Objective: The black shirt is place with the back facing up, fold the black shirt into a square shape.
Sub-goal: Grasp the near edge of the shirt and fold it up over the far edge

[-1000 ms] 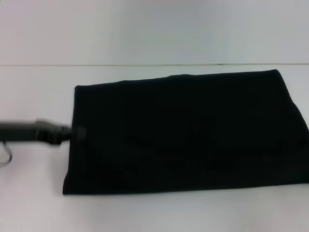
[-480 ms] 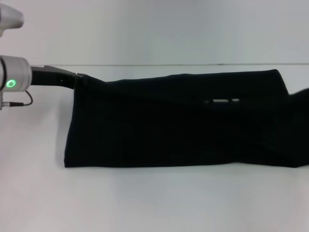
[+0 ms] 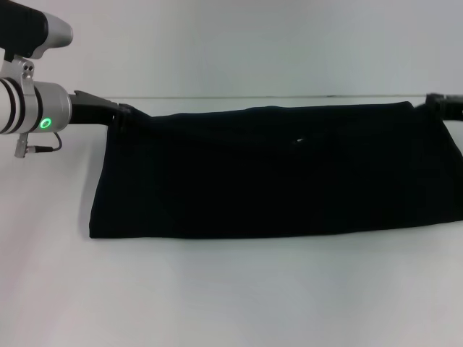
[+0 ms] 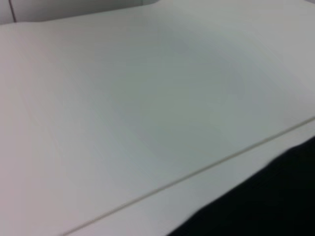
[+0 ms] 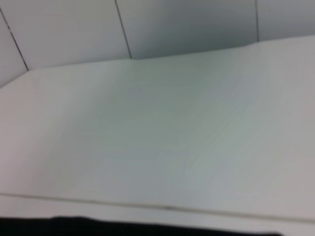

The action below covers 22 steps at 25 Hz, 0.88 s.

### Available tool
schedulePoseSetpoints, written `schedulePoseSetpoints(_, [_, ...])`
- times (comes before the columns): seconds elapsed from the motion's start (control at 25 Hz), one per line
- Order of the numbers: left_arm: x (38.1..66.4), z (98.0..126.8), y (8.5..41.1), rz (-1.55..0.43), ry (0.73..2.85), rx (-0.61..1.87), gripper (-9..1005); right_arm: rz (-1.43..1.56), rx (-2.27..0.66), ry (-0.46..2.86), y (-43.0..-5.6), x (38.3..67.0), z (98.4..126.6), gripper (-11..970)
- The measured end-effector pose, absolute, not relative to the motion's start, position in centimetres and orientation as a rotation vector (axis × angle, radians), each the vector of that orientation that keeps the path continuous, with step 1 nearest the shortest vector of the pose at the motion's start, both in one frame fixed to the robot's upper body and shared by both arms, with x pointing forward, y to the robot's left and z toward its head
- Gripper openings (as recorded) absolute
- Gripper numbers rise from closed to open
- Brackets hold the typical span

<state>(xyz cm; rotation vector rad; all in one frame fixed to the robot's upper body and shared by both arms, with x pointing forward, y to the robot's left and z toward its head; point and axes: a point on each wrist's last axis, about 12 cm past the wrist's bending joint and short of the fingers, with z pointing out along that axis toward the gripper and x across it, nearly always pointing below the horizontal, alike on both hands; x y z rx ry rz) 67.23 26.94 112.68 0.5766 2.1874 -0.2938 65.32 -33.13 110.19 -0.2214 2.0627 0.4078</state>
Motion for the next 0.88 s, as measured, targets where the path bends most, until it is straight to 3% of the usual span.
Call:
schedulePoseSetpoints(0.52, [69.6, 114.7, 26.6, -0.131, 2.089, 0.496, 0, 0.288, -0.235, 2.013, -31.7, 68.7, 113.1, 12])
schedulePoseSetpoints(0.88, [70.0, 113.7, 25.8, -0.047, 2.074, 0.465, 0, 0.221, -0.210, 2.037, -31.0, 69.3, 112.5, 27])
